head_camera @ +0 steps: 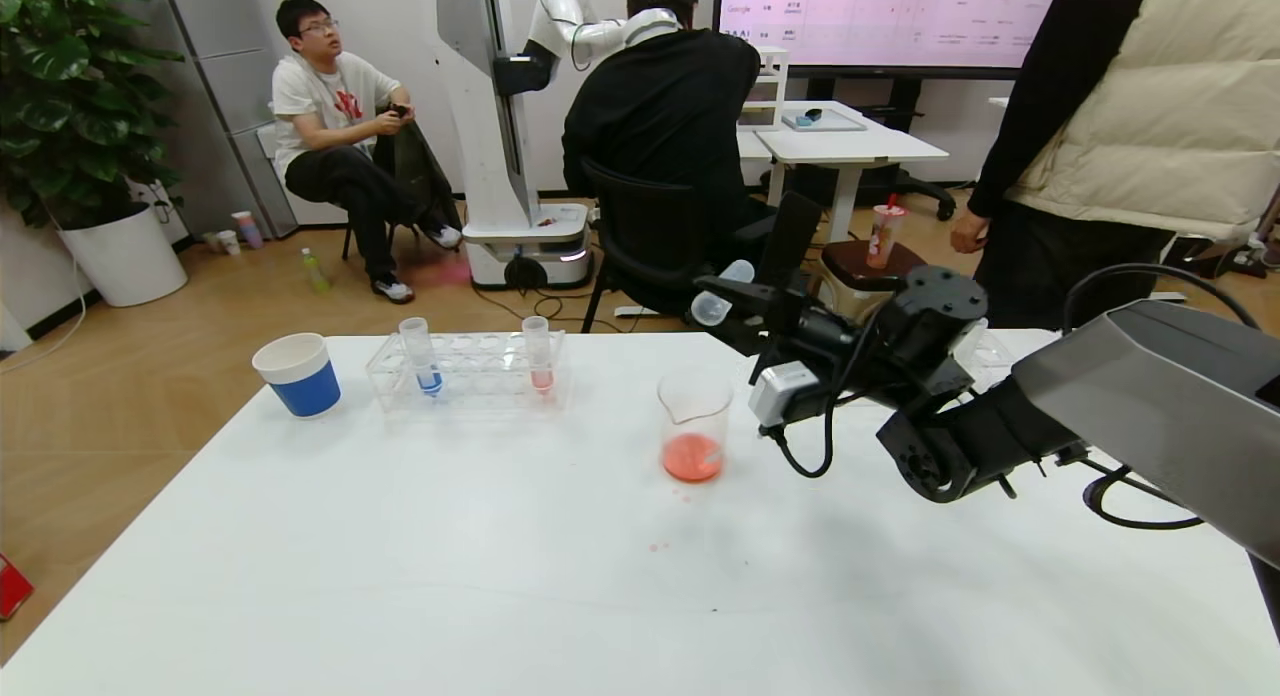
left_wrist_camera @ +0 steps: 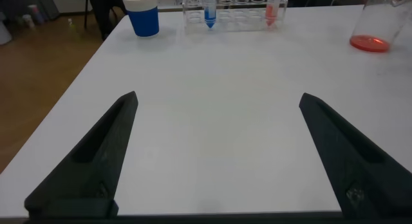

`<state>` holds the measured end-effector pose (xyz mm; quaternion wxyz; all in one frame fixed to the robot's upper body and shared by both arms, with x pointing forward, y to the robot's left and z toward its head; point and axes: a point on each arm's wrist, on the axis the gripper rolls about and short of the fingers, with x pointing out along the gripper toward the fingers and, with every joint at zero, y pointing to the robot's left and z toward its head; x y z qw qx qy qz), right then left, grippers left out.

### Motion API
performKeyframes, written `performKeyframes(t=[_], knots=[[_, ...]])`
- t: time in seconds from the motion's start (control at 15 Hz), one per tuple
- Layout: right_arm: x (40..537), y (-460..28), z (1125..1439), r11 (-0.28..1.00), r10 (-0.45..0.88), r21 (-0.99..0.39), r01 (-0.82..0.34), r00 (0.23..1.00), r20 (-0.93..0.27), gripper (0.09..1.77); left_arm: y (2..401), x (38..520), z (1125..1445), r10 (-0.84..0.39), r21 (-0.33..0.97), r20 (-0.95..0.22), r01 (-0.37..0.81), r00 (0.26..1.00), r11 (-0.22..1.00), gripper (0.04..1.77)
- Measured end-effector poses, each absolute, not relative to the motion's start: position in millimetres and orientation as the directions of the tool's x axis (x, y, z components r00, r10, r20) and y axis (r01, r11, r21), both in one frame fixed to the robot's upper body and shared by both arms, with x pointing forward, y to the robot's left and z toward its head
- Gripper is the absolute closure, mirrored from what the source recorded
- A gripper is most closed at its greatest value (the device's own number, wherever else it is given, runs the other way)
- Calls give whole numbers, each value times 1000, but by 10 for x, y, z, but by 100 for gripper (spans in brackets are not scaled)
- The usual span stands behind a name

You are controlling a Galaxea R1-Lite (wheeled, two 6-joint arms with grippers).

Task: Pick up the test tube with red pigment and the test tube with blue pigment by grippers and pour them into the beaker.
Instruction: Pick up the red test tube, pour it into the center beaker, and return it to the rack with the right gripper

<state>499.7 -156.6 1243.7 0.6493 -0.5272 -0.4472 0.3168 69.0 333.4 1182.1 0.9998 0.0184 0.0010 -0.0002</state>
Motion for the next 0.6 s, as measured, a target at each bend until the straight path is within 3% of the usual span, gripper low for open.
performKeyframes(t=[0.13,0.27,0.4,0.6], knots=[[4952,-1599,12600,375,837,-925,-64,451,308,134,3334,690,11821,0,37,-2,0,1000,999,6],[4892,-1649,12735,586,704,-793,-166,589,397,134,3334,690,11821,0,37,-2,0,1000,999,6],[4780,-1646,12803,802,516,-548,-238,737,436,134,3334,690,11822,0,37,-1,0,1000,999,6],[4556,-1644,12835,923,369,-250,-293,858,358,134,3334,690,11821,0,37,-2,0,1000,999,6]])
